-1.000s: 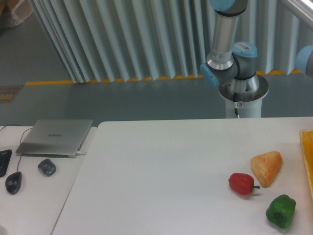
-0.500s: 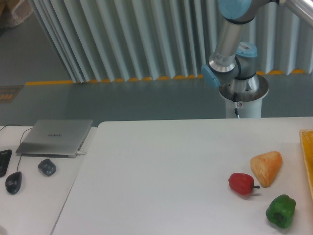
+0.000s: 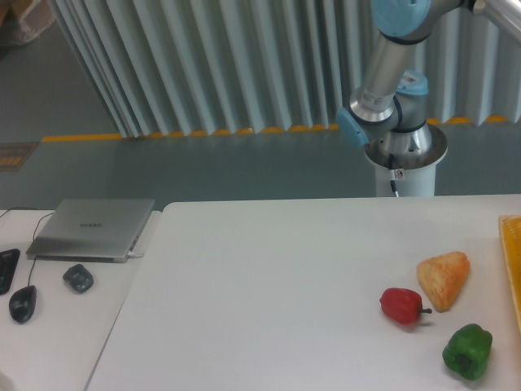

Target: Place the yellow pepper on the table

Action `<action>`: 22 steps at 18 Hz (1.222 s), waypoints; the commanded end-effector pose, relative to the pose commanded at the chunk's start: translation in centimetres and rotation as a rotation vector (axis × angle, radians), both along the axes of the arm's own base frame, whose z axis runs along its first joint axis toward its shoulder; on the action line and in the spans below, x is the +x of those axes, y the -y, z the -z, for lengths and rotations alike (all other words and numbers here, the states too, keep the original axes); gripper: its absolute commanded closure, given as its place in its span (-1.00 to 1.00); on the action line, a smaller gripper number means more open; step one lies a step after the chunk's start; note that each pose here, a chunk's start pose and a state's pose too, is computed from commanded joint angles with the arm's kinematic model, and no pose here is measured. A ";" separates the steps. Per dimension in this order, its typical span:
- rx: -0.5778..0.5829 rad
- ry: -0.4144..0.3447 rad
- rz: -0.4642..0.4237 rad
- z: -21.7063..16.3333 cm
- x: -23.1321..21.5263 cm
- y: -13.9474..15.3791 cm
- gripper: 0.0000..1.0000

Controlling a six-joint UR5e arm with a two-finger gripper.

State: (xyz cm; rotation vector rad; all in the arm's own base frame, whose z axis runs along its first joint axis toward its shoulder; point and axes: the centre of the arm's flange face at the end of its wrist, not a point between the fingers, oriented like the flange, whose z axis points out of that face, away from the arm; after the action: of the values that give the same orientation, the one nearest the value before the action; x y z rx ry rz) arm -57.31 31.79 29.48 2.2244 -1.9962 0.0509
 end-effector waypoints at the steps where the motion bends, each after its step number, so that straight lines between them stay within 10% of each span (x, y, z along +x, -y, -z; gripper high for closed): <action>1: 0.000 0.000 -0.006 0.1 0.1 -0.1 -1.00; 5: 0.003 -0.008 -0.079 0.1 0.3 -0.2 -0.06; 8: 0.000 -0.012 -0.080 -0.1 0.2 -0.2 0.12; 22: 0.041 0.077 -0.176 -4.4 0.7 -1.2 0.16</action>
State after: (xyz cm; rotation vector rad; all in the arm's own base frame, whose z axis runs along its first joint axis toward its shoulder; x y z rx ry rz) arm -56.64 32.98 33.85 2.4541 -1.8482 0.1194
